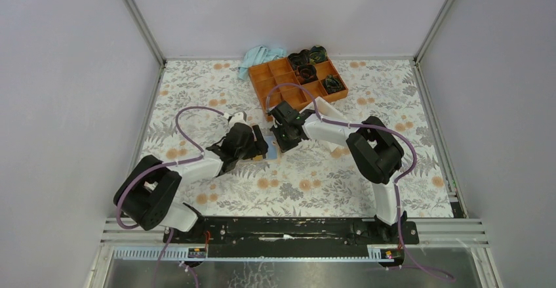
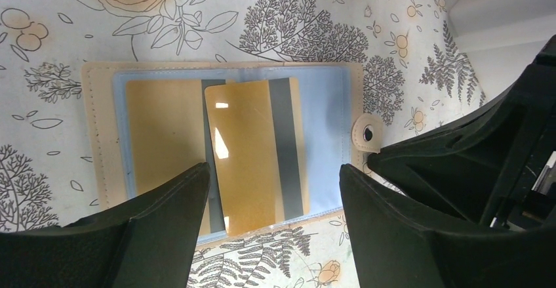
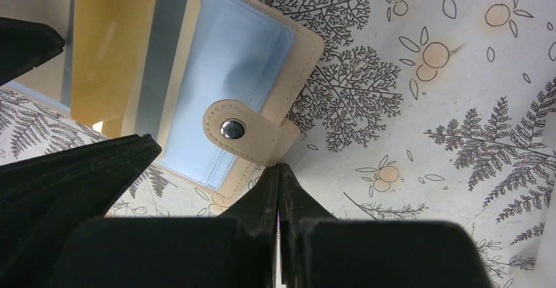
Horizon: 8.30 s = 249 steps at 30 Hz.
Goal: Put the credit cards into the card holder
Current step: Insert the credit card into the card holder.
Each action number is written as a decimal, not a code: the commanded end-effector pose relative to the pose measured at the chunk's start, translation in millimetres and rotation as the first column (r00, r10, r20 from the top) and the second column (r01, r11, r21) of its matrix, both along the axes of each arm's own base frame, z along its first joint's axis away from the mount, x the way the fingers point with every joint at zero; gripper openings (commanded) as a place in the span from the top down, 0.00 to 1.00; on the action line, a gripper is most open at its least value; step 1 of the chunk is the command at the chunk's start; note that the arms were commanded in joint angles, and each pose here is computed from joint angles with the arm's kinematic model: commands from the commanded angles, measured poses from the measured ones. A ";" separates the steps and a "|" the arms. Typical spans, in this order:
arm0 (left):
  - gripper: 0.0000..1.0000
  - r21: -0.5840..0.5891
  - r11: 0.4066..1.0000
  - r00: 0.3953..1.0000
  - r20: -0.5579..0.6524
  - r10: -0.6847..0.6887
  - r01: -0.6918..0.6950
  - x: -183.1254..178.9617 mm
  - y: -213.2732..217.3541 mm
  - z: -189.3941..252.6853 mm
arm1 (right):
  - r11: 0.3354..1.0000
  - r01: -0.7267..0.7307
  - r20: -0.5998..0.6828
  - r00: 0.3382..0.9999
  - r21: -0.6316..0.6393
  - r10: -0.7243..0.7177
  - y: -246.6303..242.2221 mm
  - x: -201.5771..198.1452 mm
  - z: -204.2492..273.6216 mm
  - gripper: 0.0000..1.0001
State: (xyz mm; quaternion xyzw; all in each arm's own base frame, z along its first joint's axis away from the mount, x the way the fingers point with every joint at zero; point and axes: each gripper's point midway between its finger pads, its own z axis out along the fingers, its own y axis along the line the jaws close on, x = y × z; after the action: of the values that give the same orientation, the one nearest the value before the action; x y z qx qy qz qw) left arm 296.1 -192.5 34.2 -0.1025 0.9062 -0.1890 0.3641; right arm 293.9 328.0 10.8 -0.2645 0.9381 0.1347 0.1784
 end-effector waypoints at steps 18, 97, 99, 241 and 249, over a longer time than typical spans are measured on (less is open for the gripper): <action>0.20 -0.066 0.997 1.000 0.018 -0.026 0.027 2.4 -17.9 0.0 | 0.999 -0.036 -0.043 0.998 -0.014 0.035 2.8 -12.0 -13.9 1.00; 0.20 -0.043 0.999 0.996 0.089 -0.006 0.010 19.3 -22.2 4.3 | 0.999 -0.049 -0.049 0.998 -0.013 0.048 2.5 -14.8 -14.9 1.00; 0.20 -0.051 0.999 0.996 0.089 -0.008 0.013 19.6 -23.9 5.0 | 0.999 -0.049 -0.049 0.998 -0.012 0.049 2.6 -14.9 -14.7 1.00; 0.14 -0.049 0.998 0.986 0.168 -0.018 0.027 -16.5 -26.1 39.5 | 0.983 0.086 0.021 0.996 0.160 -0.091 9.4 -28.1 45.3 0.67; 0.13 -0.017 0.999 0.984 0.171 0.041 -0.038 -24.0 -3.1 25.5 | 0.978 0.112 0.002 0.994 0.174 -0.114 19.0 -25.6 35.6 0.58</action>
State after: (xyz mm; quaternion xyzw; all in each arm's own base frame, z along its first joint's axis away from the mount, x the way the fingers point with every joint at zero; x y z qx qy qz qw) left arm 270.8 -210.9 60.5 -0.0884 0.8737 -0.2208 0.4243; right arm 265.5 331.9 41.2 -0.2066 0.9397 0.1795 0.2052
